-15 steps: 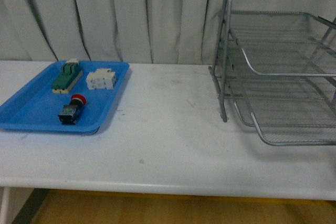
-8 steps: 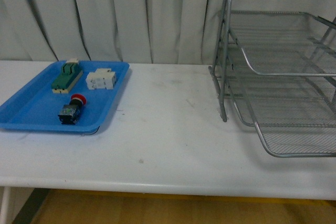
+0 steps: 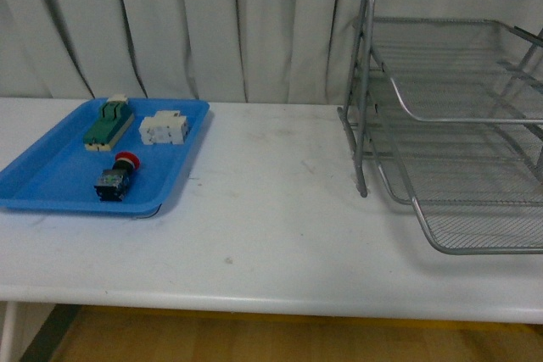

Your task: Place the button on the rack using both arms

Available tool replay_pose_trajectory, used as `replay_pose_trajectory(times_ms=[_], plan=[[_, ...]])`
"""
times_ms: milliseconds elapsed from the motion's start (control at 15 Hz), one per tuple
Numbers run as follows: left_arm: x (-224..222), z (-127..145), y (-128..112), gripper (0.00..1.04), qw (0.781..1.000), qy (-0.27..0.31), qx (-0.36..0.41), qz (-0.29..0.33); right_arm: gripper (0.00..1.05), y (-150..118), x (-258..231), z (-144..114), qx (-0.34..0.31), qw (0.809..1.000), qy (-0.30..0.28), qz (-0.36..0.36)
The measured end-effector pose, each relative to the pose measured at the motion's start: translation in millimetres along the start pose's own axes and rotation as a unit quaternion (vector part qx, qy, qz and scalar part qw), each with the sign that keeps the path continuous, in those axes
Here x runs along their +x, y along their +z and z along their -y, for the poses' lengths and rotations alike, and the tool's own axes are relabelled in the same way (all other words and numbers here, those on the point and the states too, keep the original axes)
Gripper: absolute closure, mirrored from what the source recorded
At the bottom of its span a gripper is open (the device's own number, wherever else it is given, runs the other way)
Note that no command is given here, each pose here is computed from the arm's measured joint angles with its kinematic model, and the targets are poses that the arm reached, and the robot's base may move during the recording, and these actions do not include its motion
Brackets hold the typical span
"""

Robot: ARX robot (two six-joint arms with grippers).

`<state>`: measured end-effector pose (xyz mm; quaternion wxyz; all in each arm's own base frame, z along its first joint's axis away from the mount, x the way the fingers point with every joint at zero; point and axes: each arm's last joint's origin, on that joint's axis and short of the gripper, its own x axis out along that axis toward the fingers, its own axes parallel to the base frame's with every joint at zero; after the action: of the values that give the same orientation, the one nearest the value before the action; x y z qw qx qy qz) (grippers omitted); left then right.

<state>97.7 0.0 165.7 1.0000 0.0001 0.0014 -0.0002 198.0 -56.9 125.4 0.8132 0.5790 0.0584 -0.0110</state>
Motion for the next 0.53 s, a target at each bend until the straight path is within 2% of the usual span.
replay_pose_trajectory(times_ms=[67, 200, 267, 333, 400, 533], plan=[[0.0, 0.0, 0.0, 0.07, 1.000, 0.000, 0.000, 0.000, 0.06, 7.9, -16.3, -23.8, -0.058, 0.997, 0.057, 0.016], [0.0, 0.0, 0.0, 0.07, 1.000, 0.000, 0.000, 0.000, 0.06, 19.8, -45.1, -49.6, -0.122, 0.987, 0.097, 0.038], [0.0, 0.0, 0.0, 0.07, 1.000, 0.000, 0.000, 0.000, 0.14, 22.0, -53.8, -58.0, -0.172, 0.981, 0.065, 0.056], [0.0, 0.0, 0.0, 0.07, 1.000, 0.000, 0.000, 0.000, 0.29, 17.6, -68.2, -68.6, -0.298, 0.951, 0.048, 0.065], [0.0, 0.0, 0.0, 0.07, 1.000, 0.000, 0.000, 0.000, 0.42, 8.9, -77.8, -71.7, -0.407, 0.910, 0.030, 0.064], [0.0, 0.0, 0.0, 0.07, 1.000, 0.000, 0.000, 0.000, 0.66, -9.9, -84.5, -68.3, -0.525, 0.850, 0.019, 0.052]])
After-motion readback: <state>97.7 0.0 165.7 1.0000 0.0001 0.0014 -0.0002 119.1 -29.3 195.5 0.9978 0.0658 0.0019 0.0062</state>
